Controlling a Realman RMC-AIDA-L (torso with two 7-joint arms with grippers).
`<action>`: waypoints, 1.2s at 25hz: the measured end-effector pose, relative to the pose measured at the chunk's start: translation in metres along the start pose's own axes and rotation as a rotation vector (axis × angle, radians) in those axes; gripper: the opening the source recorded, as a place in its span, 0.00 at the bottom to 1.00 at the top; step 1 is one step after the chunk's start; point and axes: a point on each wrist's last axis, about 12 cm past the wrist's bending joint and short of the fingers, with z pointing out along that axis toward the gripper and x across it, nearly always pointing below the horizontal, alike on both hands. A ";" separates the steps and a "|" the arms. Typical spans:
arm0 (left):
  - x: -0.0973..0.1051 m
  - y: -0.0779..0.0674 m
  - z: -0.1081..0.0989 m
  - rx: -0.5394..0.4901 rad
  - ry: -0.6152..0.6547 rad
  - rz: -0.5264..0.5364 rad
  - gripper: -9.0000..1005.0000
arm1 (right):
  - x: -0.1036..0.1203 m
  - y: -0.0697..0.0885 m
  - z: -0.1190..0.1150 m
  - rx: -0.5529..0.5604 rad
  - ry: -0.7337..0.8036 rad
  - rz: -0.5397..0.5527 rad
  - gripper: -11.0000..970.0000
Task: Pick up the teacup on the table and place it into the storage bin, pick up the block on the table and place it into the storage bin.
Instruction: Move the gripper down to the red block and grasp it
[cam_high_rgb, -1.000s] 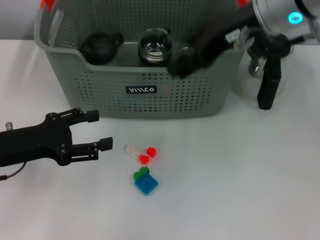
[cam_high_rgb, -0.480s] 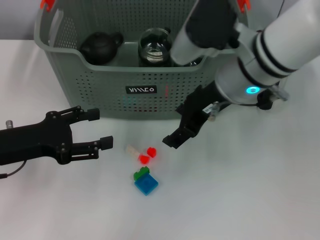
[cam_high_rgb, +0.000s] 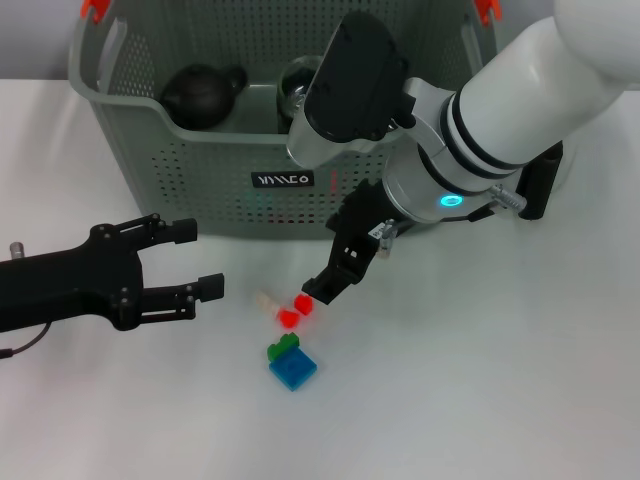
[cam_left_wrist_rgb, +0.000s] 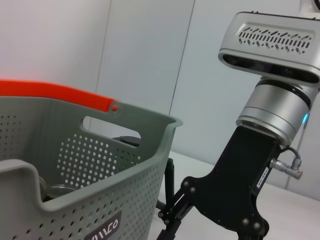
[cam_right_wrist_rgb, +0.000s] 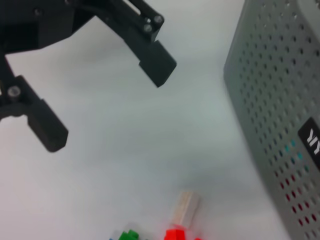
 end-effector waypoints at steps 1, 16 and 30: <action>0.000 0.000 0.000 0.000 0.000 0.000 0.86 | 0.000 0.000 0.001 0.000 0.001 -0.002 0.94; 0.001 -0.001 0.000 0.000 -0.002 0.007 0.86 | 0.004 0.008 0.027 0.012 0.047 -0.035 0.93; 0.002 -0.001 0.001 -0.003 -0.002 0.006 0.86 | 0.012 0.006 0.049 0.015 -0.012 0.035 0.71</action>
